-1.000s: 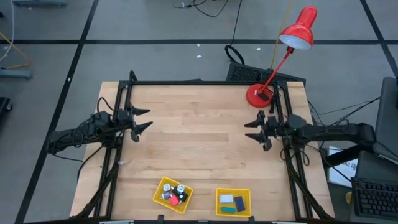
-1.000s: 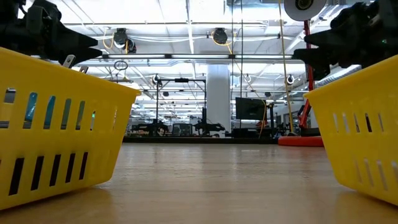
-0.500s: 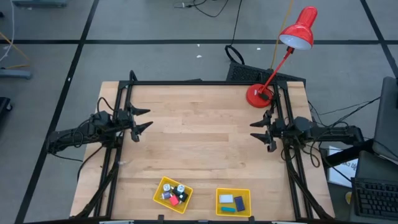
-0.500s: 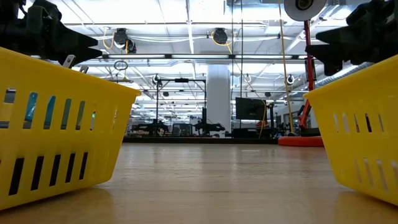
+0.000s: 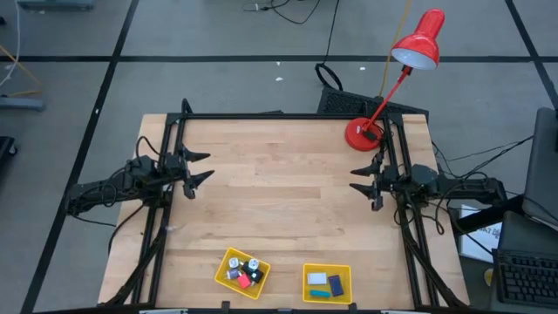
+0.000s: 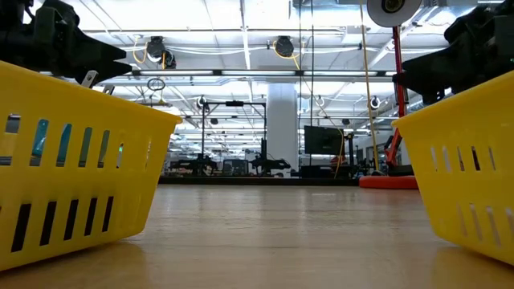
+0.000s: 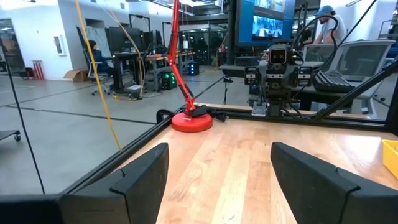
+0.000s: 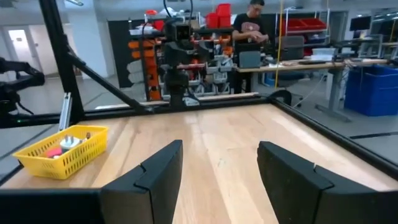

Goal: Pick & Place Office items
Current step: Return to Home Position

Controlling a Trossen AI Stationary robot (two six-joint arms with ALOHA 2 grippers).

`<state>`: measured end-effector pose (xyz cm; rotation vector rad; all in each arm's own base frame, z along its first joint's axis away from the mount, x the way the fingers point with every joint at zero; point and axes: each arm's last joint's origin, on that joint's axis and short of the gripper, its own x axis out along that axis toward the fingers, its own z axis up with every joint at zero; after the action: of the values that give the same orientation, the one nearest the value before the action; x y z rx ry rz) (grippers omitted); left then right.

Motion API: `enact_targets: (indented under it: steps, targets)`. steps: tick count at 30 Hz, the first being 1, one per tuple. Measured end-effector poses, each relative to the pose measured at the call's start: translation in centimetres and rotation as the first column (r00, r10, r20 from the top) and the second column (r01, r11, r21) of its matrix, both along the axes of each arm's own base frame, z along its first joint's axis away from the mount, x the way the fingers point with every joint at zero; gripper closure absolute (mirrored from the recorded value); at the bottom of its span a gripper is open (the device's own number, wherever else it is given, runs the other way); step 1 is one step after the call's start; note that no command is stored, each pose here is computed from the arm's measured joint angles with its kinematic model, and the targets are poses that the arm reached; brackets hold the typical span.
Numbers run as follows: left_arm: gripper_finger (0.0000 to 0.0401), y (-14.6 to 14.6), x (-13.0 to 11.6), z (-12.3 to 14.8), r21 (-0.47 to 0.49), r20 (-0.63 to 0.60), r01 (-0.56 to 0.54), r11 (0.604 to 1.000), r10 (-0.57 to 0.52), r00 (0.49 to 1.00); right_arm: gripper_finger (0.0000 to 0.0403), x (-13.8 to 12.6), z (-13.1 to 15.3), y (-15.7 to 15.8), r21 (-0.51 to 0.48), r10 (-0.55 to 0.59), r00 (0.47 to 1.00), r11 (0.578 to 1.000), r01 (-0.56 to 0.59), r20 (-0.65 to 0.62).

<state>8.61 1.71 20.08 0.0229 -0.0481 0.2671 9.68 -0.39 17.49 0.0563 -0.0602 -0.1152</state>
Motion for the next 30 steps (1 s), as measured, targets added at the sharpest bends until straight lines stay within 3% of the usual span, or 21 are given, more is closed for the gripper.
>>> enact_targets:
  steps: [13,30]
  targets:
    - [0.013,0.0,0.0,-0.01,0.0,-0.001,0.0,1.0,0.0,1.0,0.0206,0.0,0.07,0.01,-0.032,0.003,1.0,0.999,-0.003,0.004]
    - [0.0115,0.0,0.0,-0.01,0.0,-0.001,0.0,1.0,0.0,1.0,0.0206,-0.01,0.19,0.02,-0.032,0.004,1.0,0.999,-0.003,0.017]
